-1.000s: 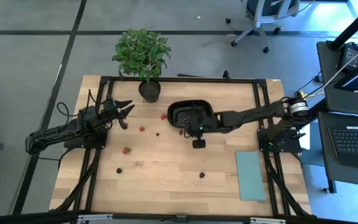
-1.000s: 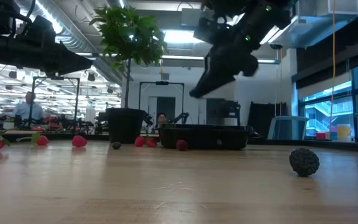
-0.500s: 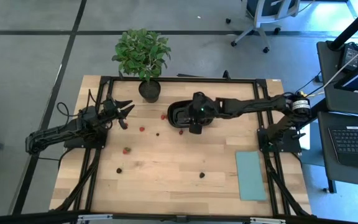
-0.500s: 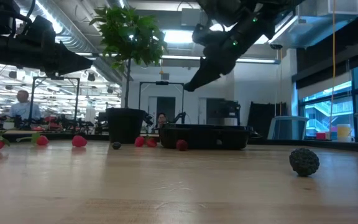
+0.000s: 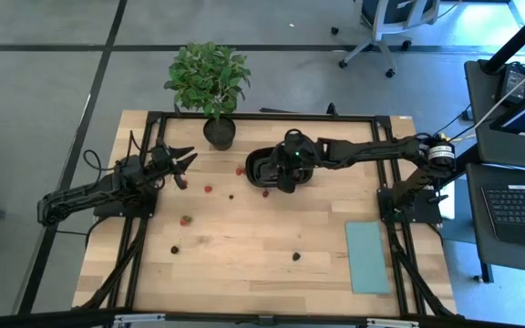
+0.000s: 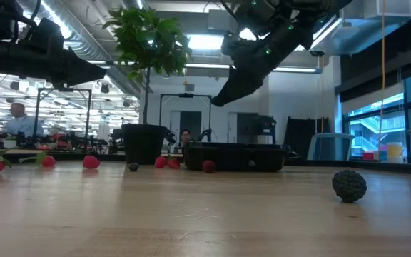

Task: Pick and placing Produce into tupperware
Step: Put the top blackberry into the black container

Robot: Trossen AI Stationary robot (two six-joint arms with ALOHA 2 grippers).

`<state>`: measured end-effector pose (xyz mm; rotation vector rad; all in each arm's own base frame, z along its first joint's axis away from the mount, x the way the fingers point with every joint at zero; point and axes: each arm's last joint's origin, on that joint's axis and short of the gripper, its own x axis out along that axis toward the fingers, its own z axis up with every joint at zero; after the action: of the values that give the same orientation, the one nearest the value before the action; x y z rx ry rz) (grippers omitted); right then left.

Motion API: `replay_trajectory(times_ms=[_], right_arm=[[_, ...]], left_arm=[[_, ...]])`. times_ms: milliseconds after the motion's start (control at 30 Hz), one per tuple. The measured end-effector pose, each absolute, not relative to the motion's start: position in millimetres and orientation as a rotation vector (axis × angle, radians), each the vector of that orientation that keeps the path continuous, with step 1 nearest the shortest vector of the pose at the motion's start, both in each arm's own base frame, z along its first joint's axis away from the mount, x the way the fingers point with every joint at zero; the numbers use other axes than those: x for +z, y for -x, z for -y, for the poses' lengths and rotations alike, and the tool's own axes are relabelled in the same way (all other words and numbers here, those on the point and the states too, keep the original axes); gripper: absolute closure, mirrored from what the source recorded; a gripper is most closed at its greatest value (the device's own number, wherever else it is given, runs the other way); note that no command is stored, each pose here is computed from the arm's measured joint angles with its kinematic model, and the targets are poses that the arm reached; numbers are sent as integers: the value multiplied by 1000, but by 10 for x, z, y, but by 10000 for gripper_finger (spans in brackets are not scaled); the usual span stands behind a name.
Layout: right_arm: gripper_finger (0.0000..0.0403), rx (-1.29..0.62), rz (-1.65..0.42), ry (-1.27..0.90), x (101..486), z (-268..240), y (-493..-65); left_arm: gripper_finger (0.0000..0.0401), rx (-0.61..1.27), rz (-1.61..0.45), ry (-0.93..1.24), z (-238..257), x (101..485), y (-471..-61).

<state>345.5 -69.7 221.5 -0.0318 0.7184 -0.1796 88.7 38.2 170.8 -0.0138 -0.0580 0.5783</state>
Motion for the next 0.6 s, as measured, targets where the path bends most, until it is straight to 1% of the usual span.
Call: replay_trajectory(times_ms=[133, 300, 433, 600], right_arm=[[301, -202, -749, -14, 2076, 746, -3503], [301, -213, -836, -31, 1865, 818, -3582], [301, -221, -879, -41, 1895, 884, -3689], [301, -222, -986, -57, 1917, 953, -3815]], left_arm=[[291, 578, 58, 13, -382, 1709, -887], [291, 578, 58, 13, -382, 1708, -887], [291, 578, 58, 12, -382, 1709, -887], [291, 579, 58, 12, -382, 1709, -887]])
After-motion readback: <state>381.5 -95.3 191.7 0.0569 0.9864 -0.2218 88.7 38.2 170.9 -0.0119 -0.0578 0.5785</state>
